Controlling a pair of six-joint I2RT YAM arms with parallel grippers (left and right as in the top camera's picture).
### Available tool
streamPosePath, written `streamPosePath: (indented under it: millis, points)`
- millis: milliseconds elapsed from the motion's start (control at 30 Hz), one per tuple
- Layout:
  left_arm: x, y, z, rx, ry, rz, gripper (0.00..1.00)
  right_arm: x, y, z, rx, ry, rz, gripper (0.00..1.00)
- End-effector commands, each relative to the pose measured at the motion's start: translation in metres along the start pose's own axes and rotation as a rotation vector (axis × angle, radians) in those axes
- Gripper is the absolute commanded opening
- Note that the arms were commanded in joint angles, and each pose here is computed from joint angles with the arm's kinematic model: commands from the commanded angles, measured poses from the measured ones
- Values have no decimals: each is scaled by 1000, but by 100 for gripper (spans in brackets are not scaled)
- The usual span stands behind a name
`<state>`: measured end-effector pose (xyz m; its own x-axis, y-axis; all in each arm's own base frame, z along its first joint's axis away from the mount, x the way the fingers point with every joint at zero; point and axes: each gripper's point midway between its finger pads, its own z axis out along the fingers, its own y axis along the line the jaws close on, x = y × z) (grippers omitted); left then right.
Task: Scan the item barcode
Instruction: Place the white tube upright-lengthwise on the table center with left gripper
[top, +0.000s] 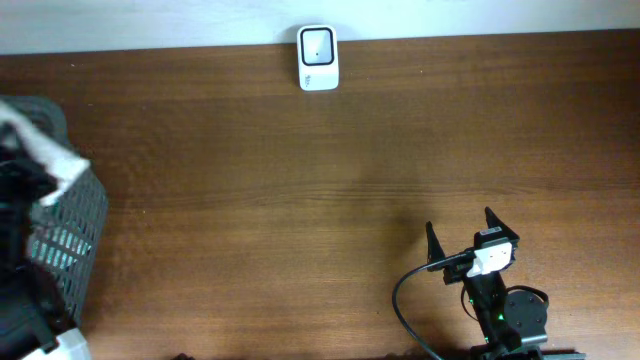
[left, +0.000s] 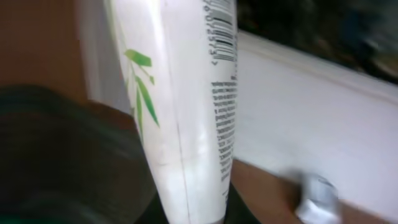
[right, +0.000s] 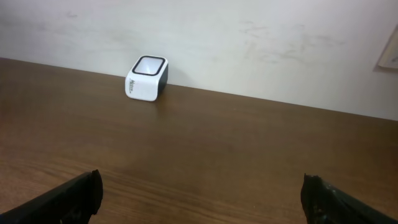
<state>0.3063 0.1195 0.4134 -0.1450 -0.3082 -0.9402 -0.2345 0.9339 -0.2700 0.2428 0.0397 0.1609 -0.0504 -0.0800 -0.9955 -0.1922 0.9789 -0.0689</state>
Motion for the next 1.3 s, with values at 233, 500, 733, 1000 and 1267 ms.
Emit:
streamPosePath:
  millis: [233, 500, 733, 1000, 1267]
  points:
    - [279, -220, 81, 593, 866, 105, 0, 3, 1, 0, -1, 3, 4, 98]
    - [427, -276, 104, 456, 1053, 57, 0, 3, 1, 0, -1, 3, 4, 98]
    - [467, -286, 99, 386, 1092, 34, 50, 3, 1, 0, -1, 3, 4, 98]
    - [389, -280, 120, 467, 1002, 109, 99, 3, 1, 0, -1, 4, 4, 98]
    - [136, -182, 108, 288, 573, 122, 99, 3, 1, 0, -1, 3, 4, 98]
